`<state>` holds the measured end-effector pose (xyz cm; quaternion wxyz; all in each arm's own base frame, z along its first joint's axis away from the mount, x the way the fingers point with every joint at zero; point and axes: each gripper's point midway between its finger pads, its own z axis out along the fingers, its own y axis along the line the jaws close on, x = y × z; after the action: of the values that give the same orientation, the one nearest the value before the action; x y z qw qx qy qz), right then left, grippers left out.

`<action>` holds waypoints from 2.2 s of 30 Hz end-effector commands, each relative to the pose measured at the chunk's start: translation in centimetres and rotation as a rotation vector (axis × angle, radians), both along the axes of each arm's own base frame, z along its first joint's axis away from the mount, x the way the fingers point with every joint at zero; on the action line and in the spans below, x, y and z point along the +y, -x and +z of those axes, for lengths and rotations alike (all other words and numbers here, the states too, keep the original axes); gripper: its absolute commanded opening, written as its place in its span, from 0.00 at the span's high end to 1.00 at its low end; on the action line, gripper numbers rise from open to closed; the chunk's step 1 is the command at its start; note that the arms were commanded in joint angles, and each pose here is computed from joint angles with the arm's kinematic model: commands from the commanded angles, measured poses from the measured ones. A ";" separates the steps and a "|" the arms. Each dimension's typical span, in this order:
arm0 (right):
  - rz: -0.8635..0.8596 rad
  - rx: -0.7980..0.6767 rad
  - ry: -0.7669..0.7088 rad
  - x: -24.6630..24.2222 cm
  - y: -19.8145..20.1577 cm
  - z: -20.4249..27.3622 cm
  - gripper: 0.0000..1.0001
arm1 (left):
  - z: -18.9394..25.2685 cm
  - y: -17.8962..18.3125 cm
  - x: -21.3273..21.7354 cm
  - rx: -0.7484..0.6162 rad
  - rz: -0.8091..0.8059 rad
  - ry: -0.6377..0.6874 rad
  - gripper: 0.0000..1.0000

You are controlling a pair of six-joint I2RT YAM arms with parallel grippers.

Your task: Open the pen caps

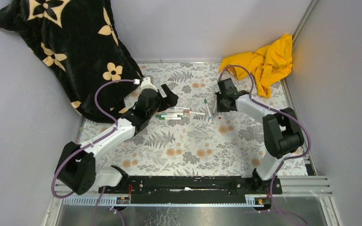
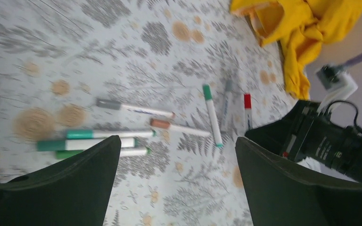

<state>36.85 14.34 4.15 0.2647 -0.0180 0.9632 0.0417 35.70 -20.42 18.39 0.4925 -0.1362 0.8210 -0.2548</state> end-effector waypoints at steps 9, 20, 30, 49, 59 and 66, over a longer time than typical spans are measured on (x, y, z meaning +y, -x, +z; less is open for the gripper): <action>0.307 -0.126 -0.233 7.0 2.7 8.4 1.00 | 4.3 0.3 -9.1 0.087 -0.286 0.448 0.02; 0.424 -0.172 -0.300 11.6 4.6 11.1 1.00 | 2.2 0.1 -11.9 0.215 -0.358 0.534 0.01; 0.468 -0.210 -0.340 13.7 5.5 13.5 1.00 | 0.4 0.2 -12.0 0.272 -0.343 0.539 0.06; 0.490 -0.227 -0.334 14.0 6.5 14.1 1.00 | -0.7 -0.9 -11.4 0.265 -0.296 0.476 0.52; 0.486 -0.232 -0.322 13.5 6.8 14.2 1.00 | -0.7 -0.8 -10.8 0.253 -0.292 0.453 0.64; 0.484 -0.213 -0.314 13.1 7.3 13.4 1.00 | -0.6 -0.7 -10.4 0.248 -0.294 0.444 0.65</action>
<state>30.02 27.57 16.18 0.3289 -0.2068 0.8883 0.2449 36.11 -31.38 16.84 0.2840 -0.1572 0.8147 -0.4805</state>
